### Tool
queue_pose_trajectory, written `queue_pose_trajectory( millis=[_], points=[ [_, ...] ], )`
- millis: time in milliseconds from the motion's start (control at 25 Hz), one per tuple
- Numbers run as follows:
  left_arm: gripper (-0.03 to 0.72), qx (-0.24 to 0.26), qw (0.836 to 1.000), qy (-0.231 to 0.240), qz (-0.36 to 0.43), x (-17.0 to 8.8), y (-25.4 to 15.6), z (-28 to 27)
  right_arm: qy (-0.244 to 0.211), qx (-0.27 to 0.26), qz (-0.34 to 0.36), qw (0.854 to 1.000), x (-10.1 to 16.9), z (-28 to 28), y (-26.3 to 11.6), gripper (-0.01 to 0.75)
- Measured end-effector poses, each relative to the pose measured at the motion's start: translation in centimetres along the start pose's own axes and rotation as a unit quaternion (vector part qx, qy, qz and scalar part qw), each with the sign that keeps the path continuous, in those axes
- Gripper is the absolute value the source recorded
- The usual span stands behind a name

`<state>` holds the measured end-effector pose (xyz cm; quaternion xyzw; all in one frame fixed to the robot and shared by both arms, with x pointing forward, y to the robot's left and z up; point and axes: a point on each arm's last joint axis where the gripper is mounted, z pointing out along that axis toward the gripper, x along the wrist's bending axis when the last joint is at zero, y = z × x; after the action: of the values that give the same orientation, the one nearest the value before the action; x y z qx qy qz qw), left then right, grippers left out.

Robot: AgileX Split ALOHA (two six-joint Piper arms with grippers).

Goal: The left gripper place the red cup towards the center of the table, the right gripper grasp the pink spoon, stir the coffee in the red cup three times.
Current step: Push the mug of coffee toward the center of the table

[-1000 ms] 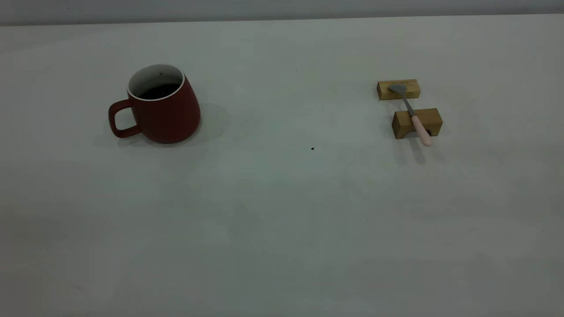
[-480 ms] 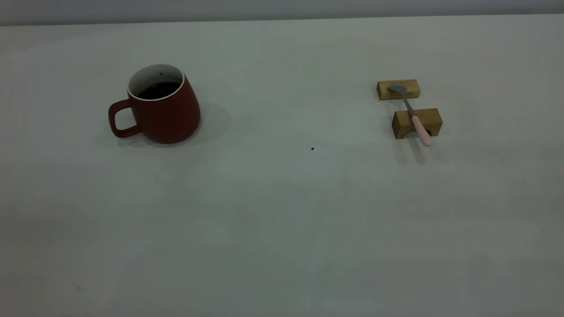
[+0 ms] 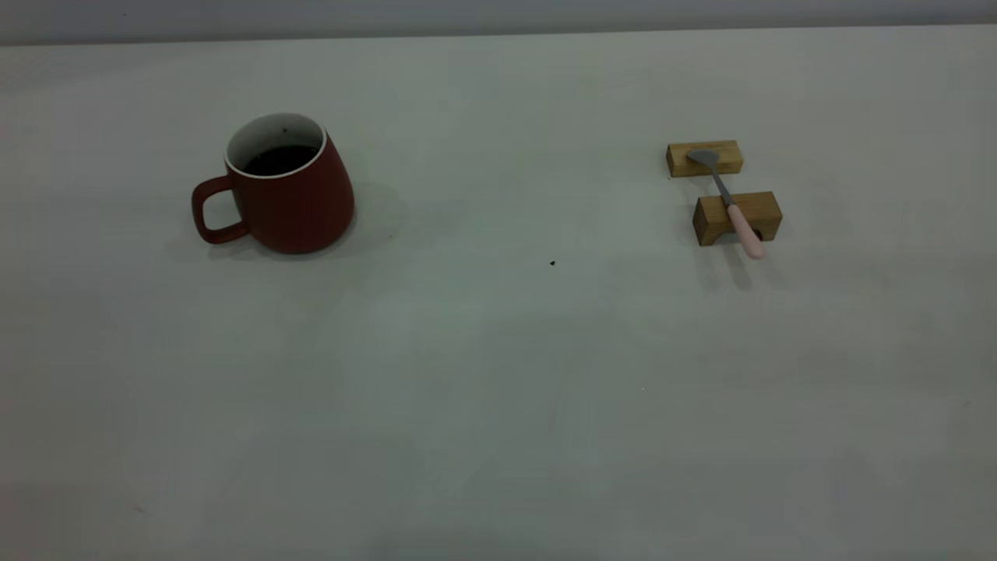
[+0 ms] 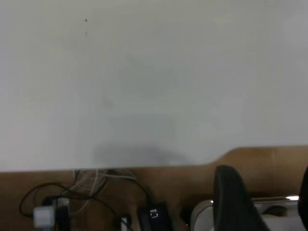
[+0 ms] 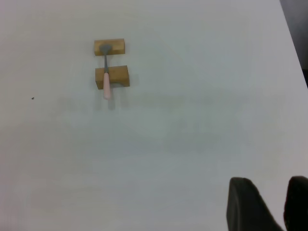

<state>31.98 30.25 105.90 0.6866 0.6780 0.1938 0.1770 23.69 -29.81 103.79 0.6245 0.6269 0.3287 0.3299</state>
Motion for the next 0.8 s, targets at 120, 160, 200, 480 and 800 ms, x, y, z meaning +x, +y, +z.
queue_pose_trajectory(
  millis=[120, 160, 200, 480, 800],
  points=[
    [0.407, 0.014, 1.0, 0.004, 0.006, 0.0, 2.7, 2.8, 0.0, 0.0, 0.0, 1.0, 0.0, 0.0, 0.0, 0.238],
    [0.407, 0.013, 1.0, 0.004, 0.007, 0.0, 3.5, 3.7, 0.0, 0.0, 0.0, 1.0, 0.0, 0.0, 0.0, 0.238],
    [0.407, 0.023, 1.0, 0.003, 0.008, -0.1, 4.3, 4.7, 0.0, 0.0, 0.0, 1.0, 0.0, 0.0, 0.0, 0.238],
    [0.407, 0.101, 0.995, 0.0, 0.02, -0.3, 10.8, 12.6, 0.0, 0.0, 0.0, 1.0, 0.0, 0.0, 0.0, 0.238],
    [0.407, 0.17, 0.978, 0.013, 0.124, 0.0, 17.5, 22.6, 0.0, 0.0, 0.0, 1.0, 0.0, 0.0, 0.0, 0.238]
  ],
)
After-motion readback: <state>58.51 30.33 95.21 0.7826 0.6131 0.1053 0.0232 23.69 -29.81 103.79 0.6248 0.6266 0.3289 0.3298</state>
